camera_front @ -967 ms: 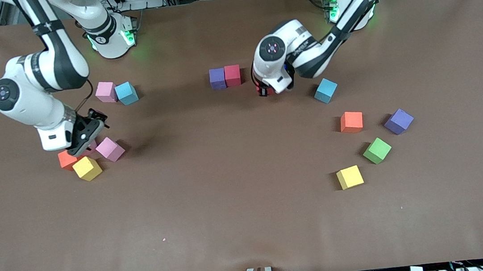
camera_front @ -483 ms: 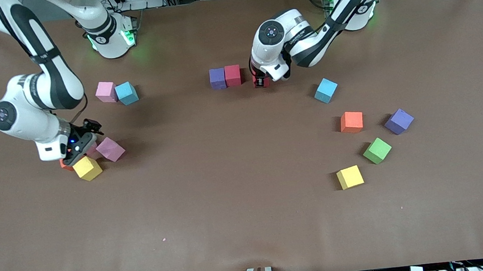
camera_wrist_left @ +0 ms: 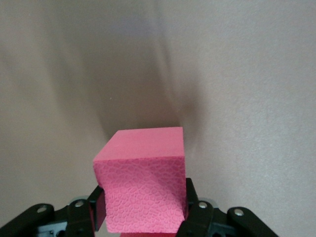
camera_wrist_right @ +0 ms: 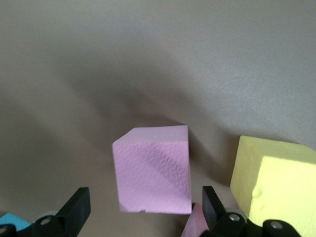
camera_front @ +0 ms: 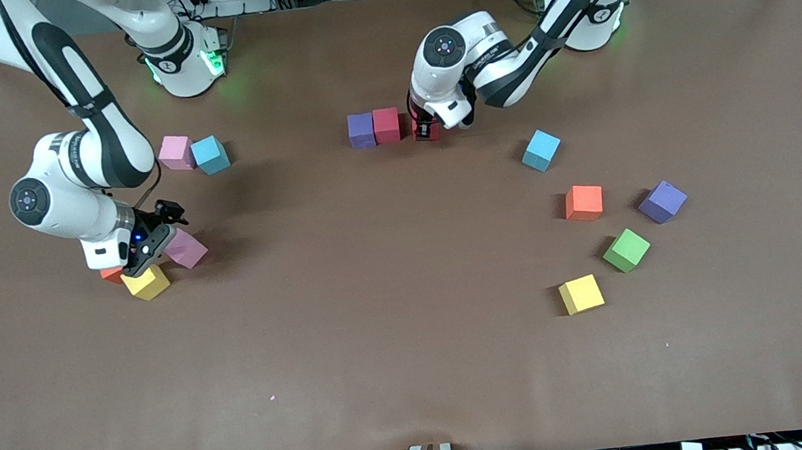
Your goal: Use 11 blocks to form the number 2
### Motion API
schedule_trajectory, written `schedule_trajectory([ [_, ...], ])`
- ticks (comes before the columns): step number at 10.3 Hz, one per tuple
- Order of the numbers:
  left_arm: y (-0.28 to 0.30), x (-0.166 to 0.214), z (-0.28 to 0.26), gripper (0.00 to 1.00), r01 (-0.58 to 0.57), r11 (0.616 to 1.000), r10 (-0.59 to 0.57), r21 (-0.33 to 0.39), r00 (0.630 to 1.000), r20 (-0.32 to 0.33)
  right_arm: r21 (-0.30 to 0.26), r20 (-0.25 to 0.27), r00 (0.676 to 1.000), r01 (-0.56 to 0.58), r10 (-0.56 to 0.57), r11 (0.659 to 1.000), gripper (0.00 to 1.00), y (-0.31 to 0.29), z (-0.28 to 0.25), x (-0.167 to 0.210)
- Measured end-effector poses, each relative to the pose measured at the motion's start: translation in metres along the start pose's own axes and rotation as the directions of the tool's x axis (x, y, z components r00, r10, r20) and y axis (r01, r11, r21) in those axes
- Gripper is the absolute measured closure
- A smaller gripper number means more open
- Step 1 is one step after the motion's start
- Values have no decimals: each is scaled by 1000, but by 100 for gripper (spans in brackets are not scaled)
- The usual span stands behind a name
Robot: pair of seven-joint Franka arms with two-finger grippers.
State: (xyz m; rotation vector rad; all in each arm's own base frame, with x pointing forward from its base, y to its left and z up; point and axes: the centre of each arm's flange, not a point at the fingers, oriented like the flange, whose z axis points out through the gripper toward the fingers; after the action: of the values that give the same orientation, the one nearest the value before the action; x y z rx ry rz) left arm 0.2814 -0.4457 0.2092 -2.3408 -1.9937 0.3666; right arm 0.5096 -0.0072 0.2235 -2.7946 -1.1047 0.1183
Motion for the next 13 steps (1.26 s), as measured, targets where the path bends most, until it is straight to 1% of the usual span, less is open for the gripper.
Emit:
schedule_trajectory([
  [3,4,-1,8,39,23,1000,-23,8,1000,-3,14,11,1000,-4,4,1000,0,2,26,-1],
  [6,6,-12,10,39,49,999,-50,-15,999,-19,12,7,1000,-3,3,1000,0,2,35,0],
  [8,6,-15,10,39,54,998,-55,-22,998,-23,11,6,1000,-1,1,1000,9,2,35,1],
  [9,6,-15,10,39,58,998,-58,-23,998,-23,12,6,1000,1,-1,1000,24,1,35,2],
  [10,6,-15,10,39,61,998,-61,-23,998,-23,11,5,1000,2,-3,1000,36,1,35,3],
  [11,6,-15,10,39,63,998,-64,-23,998,-23,12,5,1000,7,-7,1000,37,-1,35,4],
  [12,6,-16,10,39,70,997,-71,-24,997,-23,12,1,1000,18,-18,1000,43,-4,34,9],
  [13,5,-18,11,39,80,996,-81,-26,996,-24,11,-4,999,33,-33,999,43,-9,31,16],
])
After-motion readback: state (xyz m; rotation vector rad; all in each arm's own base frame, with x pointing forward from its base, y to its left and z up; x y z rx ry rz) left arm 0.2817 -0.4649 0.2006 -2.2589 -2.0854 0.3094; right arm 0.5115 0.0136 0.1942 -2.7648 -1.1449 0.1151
